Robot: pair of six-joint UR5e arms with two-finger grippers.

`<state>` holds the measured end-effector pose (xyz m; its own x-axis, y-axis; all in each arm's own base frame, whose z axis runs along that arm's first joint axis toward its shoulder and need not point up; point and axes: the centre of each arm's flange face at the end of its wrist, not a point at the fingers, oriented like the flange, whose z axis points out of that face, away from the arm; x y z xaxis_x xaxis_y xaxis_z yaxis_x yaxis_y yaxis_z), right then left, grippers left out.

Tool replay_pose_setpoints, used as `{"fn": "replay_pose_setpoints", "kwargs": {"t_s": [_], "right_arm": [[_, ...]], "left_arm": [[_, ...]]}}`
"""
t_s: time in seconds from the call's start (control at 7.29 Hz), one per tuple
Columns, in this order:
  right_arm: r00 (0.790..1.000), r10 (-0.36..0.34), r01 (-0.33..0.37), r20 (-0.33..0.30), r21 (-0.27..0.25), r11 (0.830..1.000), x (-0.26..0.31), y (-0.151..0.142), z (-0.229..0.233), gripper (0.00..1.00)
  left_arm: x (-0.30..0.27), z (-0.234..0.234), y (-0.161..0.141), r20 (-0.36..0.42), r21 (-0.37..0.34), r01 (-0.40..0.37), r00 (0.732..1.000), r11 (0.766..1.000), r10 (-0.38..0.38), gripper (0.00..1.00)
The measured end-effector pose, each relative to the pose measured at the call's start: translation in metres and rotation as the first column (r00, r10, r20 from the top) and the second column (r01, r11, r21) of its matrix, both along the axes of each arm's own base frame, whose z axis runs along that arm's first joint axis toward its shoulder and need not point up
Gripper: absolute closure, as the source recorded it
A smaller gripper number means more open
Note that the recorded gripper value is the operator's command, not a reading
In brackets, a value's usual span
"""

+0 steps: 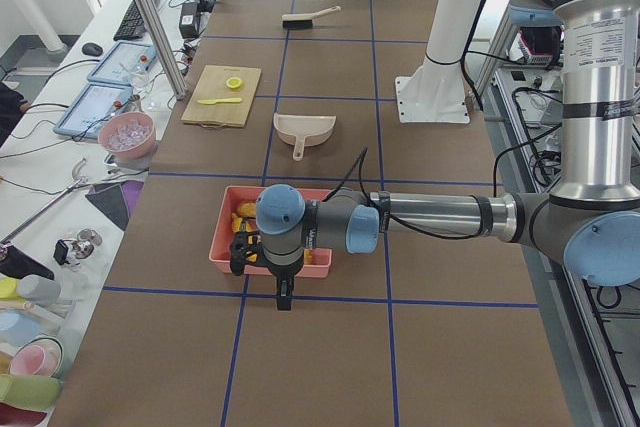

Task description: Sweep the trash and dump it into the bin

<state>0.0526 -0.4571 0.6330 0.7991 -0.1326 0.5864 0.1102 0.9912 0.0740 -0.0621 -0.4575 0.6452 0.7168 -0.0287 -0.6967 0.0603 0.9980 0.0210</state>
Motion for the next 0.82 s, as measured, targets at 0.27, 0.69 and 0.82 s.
{"fn": "replay_pose_setpoints", "kwargs": {"t_s": [0.27,0.69,0.82], "right_arm": [[1.0,0.0,0.0,0.0,0.0,1.0,0.0,0.0,0.0,0.0],[1.0,0.0,0.0,0.0,0.0,1.0,0.0,0.0,0.0,0.0],[1.0,0.0,0.0,0.0,0.0,1.0,0.0,0.0,0.0,0.0]], "left_arm": [[-0.0002,0.0031,0.0025,0.001,-0.001,0.0,1.0,1.0,0.0,0.01],[0.0003,0.0016,0.0016,0.001,0.004,-0.002,1.0,1.0,0.002,0.01],[0.0006,0.0012,0.0015,0.001,0.005,-0.002,1.0,1.0,0.002,0.01]]}}
